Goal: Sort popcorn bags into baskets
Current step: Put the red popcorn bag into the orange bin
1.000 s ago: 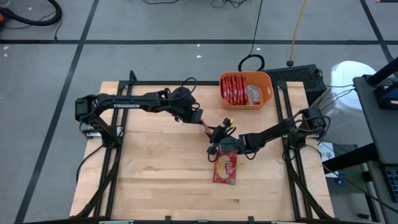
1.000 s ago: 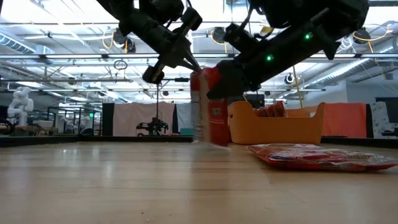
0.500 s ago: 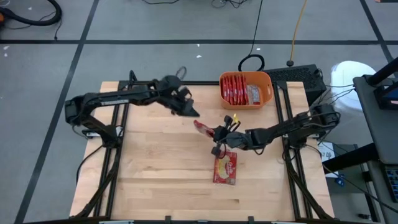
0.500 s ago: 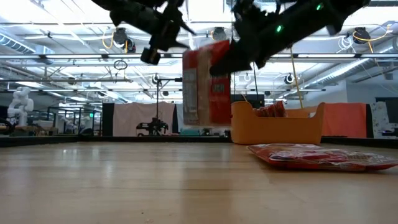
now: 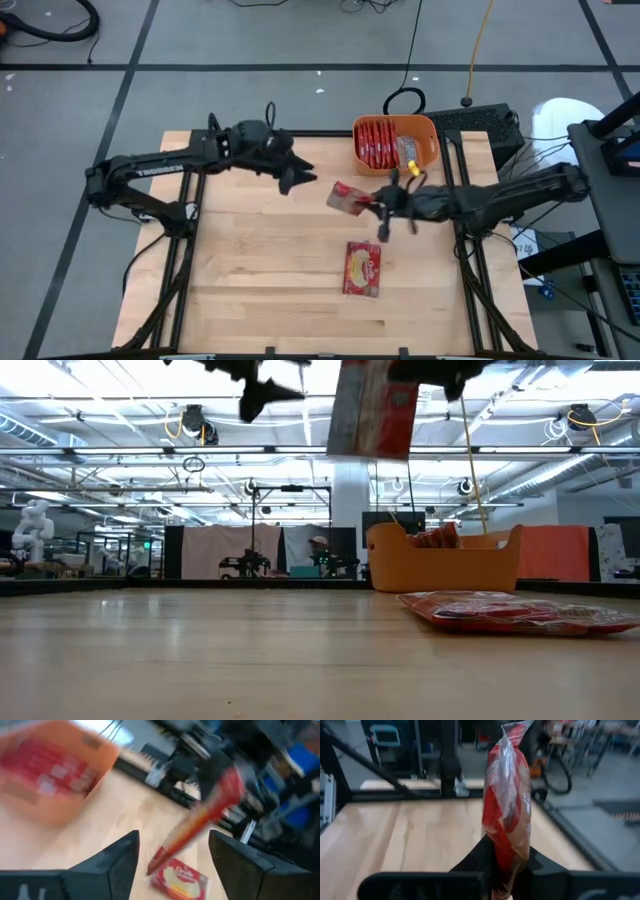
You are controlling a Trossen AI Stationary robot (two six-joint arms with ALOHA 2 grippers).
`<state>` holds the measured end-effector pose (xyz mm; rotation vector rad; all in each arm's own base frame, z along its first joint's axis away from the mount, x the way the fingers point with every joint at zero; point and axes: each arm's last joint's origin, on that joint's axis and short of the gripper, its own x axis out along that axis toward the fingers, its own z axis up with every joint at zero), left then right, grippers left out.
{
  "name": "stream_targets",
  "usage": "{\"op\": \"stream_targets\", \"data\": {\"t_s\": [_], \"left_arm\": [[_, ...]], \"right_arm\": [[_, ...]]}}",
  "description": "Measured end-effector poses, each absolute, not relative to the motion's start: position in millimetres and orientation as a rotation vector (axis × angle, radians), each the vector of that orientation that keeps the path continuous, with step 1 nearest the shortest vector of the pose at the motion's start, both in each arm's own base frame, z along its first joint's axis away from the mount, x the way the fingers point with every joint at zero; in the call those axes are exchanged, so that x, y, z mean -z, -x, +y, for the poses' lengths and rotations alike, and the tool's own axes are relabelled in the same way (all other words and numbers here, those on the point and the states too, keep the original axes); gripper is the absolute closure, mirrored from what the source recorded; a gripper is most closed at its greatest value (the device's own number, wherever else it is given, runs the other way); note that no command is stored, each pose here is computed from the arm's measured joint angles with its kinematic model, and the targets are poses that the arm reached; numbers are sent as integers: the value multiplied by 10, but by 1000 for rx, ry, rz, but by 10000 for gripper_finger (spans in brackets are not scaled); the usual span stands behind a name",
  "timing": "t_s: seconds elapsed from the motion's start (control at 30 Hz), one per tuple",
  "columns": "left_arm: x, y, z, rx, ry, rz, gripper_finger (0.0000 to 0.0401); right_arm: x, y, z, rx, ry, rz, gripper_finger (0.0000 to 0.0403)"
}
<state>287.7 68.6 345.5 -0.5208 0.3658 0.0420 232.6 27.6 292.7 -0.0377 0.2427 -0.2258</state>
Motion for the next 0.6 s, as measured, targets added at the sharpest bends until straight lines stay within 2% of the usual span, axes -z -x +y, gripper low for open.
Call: {"op": "stream_targets", "data": {"t_s": [0.17,0.37,0.5,0.6], "left_arm": [[-3518,-3011,431,-14,264,269,122],[-3454,-3157,361,-57,177,236,73],[-3367,-3326,358,58,192,196,69],[-3309,-3432,334,126,192,165,85]], "right_arm": [[-3142,-2136,212,237,33,137,382],[-3237,-2052,226,140,-46,79,382],[-3237,-2055,230,131,-97,75,382],[-3238,-2055,231,131,-100,74,382]]}}
